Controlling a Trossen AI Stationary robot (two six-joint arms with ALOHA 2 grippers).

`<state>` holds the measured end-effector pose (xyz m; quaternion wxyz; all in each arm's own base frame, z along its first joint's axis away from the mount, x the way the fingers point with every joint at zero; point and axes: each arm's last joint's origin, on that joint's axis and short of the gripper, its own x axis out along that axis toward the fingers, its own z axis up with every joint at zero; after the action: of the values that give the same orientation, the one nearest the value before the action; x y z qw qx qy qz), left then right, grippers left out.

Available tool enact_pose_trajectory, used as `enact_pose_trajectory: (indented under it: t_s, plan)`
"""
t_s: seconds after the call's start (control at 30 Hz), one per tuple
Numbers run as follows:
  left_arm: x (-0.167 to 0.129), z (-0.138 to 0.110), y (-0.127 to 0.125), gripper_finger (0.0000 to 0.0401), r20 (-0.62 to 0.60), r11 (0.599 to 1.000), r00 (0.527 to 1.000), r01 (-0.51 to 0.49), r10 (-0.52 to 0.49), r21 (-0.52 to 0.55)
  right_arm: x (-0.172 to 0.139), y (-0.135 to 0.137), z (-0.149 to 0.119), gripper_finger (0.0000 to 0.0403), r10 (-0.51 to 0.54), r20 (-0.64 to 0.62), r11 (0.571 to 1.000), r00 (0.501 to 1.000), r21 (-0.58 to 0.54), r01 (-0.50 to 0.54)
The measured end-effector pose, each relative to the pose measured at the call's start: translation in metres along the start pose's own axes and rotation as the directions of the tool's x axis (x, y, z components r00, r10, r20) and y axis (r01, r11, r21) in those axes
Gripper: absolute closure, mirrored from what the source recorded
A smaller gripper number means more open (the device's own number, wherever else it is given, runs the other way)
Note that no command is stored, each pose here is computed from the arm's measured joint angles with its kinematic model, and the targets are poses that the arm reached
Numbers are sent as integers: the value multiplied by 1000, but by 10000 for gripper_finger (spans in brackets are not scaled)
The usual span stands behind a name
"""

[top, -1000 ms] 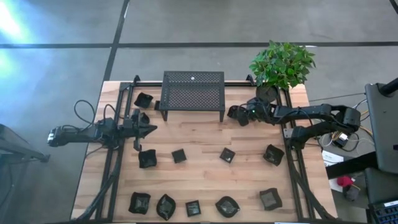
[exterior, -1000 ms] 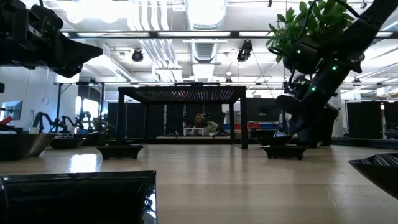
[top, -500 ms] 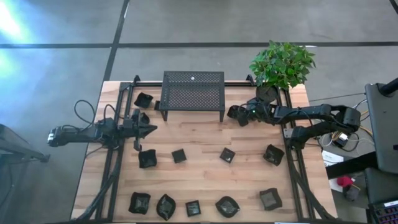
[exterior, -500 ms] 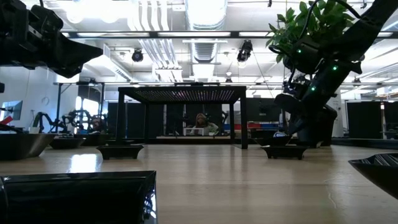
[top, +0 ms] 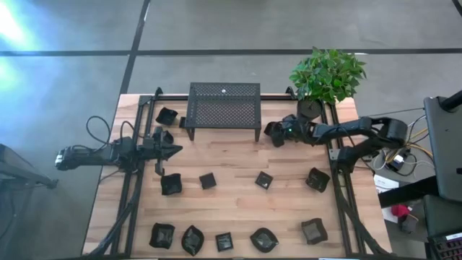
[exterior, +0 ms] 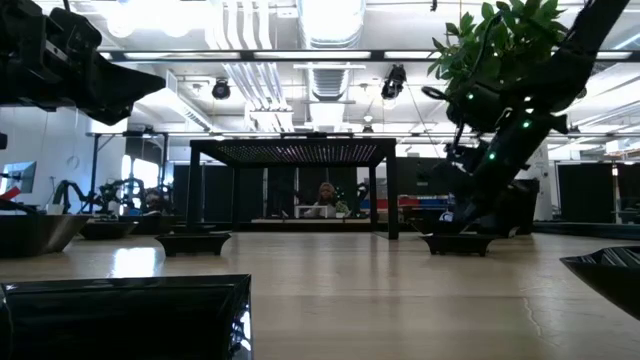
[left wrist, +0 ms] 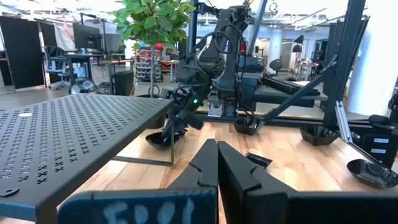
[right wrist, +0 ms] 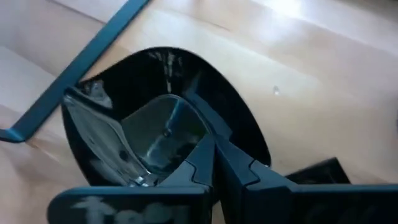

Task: Pick & Place Mini shaped plates
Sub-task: Stack the black leaf shaped plate on top of the other black leaf shaped plate

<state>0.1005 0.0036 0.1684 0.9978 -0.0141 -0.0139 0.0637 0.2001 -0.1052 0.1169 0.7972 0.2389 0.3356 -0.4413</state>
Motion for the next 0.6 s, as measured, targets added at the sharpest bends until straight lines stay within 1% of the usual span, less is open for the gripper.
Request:
enact_pose_trajectory:
  t_s: [0.47,0.6]
  plan:
    - [0,0,0,401,0,1000,1000,0,0,0,10,18,16,394,35,-6,997,999,-75,-35]
    - [0,0,0,401,-1,1000,1000,0,0,1,5,20,18,394,44,-2,995,999,-86,-44]
